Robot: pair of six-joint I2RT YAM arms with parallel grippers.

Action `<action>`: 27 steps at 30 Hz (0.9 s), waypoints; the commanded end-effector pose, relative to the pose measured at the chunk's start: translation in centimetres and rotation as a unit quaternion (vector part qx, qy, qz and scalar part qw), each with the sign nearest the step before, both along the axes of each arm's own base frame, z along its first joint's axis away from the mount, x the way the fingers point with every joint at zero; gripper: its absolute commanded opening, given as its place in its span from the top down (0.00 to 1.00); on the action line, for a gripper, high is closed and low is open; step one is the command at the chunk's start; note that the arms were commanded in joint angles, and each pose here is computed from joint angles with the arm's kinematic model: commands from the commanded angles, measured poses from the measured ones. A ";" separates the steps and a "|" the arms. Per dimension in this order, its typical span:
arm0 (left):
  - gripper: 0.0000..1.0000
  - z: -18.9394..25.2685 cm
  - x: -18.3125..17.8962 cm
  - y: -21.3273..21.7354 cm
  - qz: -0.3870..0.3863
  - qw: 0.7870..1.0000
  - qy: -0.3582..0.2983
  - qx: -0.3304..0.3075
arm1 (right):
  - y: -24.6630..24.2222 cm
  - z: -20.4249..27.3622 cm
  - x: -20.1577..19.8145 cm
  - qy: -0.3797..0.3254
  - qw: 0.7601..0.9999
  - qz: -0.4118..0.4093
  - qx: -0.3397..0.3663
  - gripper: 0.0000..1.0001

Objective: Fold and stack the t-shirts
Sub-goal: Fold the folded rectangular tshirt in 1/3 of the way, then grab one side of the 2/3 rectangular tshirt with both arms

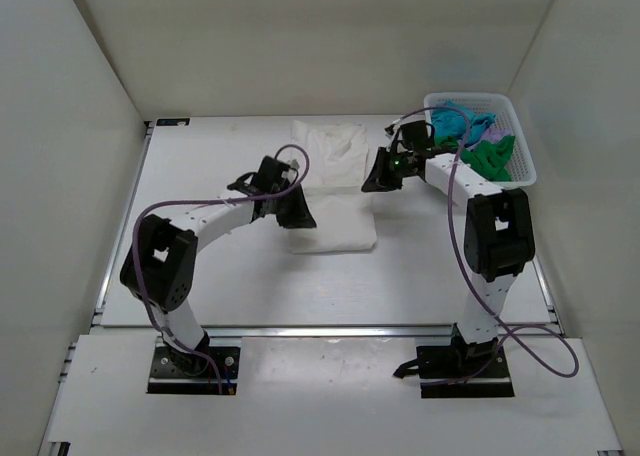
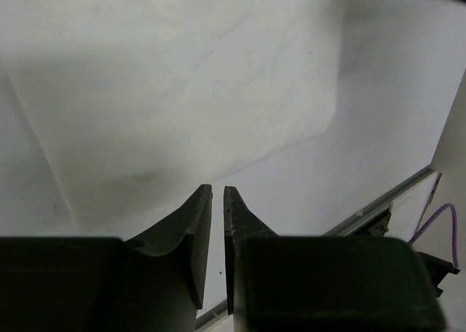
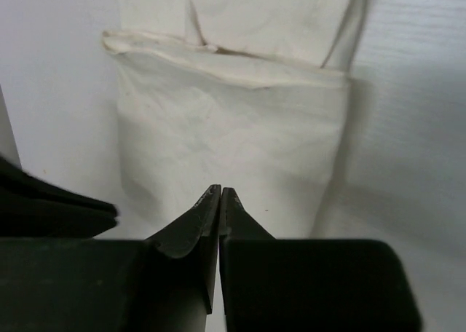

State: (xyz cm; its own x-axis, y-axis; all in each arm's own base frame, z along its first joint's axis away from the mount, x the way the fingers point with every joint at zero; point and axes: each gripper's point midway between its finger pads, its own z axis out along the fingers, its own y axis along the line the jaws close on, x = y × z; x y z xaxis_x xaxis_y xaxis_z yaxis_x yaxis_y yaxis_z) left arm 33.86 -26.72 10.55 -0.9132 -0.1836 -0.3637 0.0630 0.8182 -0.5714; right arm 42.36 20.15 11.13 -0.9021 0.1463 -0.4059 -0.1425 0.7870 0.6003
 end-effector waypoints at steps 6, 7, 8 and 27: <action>0.77 -3.8 -3.3 1.9 0.022 0.998 0.051 -0.026 | 4.0 -1.4 -5.7 0.018 0.997 0.070 0.026 1.00; 0.77 -4.1 -3.8 2.1 0.021 0.998 0.054 -0.029 | 4.1 -2.4 -7.5 0.034 0.996 0.075 0.027 1.00; 0.77 -4.7 -4.0 2.8 0.033 0.997 0.065 -0.030 | 3.9 -3.3 -8.8 0.046 0.996 0.074 0.031 0.99; 0.60 -4.2 -5.0 7.1 0.063 0.997 0.042 -0.001 | 0.8 -3.2 -13.2 0.055 0.994 0.041 0.087 0.99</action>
